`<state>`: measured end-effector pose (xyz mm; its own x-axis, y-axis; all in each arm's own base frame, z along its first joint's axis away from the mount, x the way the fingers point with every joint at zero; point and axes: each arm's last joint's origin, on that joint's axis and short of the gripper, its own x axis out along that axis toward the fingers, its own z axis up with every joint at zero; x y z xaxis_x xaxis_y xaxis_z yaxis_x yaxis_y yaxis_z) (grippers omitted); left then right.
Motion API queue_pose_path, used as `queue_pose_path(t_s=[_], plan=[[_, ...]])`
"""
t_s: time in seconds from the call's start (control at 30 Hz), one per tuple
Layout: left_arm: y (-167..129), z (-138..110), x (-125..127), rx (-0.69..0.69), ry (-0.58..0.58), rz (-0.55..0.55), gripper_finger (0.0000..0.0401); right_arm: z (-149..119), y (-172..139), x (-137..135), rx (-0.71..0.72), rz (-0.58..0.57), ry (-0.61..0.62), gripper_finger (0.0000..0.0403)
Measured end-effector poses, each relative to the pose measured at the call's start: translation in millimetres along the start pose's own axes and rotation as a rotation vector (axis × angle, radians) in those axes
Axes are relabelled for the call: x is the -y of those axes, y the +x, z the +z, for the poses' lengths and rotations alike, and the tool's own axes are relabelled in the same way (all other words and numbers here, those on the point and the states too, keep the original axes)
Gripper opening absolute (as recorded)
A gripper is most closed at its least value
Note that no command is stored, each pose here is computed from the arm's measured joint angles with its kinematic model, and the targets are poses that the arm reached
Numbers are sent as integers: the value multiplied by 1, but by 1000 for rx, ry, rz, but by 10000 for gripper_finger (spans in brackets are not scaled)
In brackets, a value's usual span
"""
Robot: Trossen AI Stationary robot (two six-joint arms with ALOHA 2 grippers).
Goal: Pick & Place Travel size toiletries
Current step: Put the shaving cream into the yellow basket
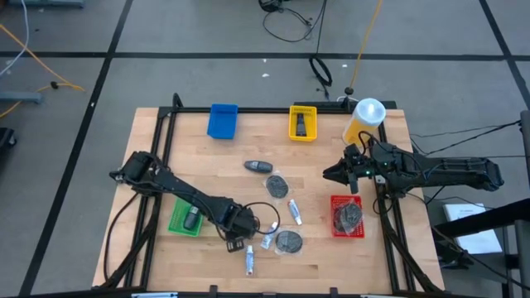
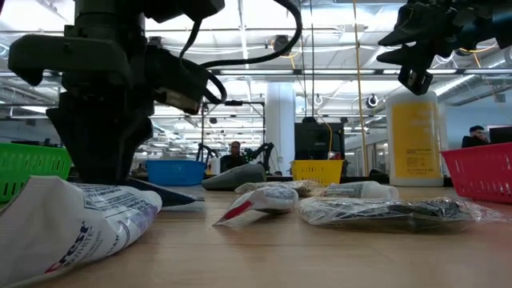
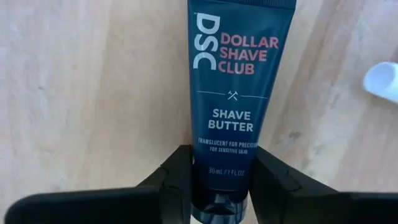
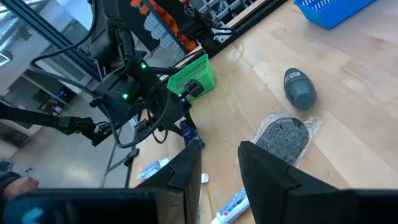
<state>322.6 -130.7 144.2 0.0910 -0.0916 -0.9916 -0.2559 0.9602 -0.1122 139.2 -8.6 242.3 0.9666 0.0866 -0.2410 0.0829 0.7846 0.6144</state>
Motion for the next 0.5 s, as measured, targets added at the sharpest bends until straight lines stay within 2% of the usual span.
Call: queue_pose_path(t_s=[0.13,0.27,0.5], plan=[[-18,7,-15,68,12,25,117,0,0,-1,4,5,1,98],[-45,18,-33,189,-34,44,137,0,1,-1,0,5,1,98],[-86,33,-68,414,-138,134,110,5,13,-6,42,60,-83,98]])
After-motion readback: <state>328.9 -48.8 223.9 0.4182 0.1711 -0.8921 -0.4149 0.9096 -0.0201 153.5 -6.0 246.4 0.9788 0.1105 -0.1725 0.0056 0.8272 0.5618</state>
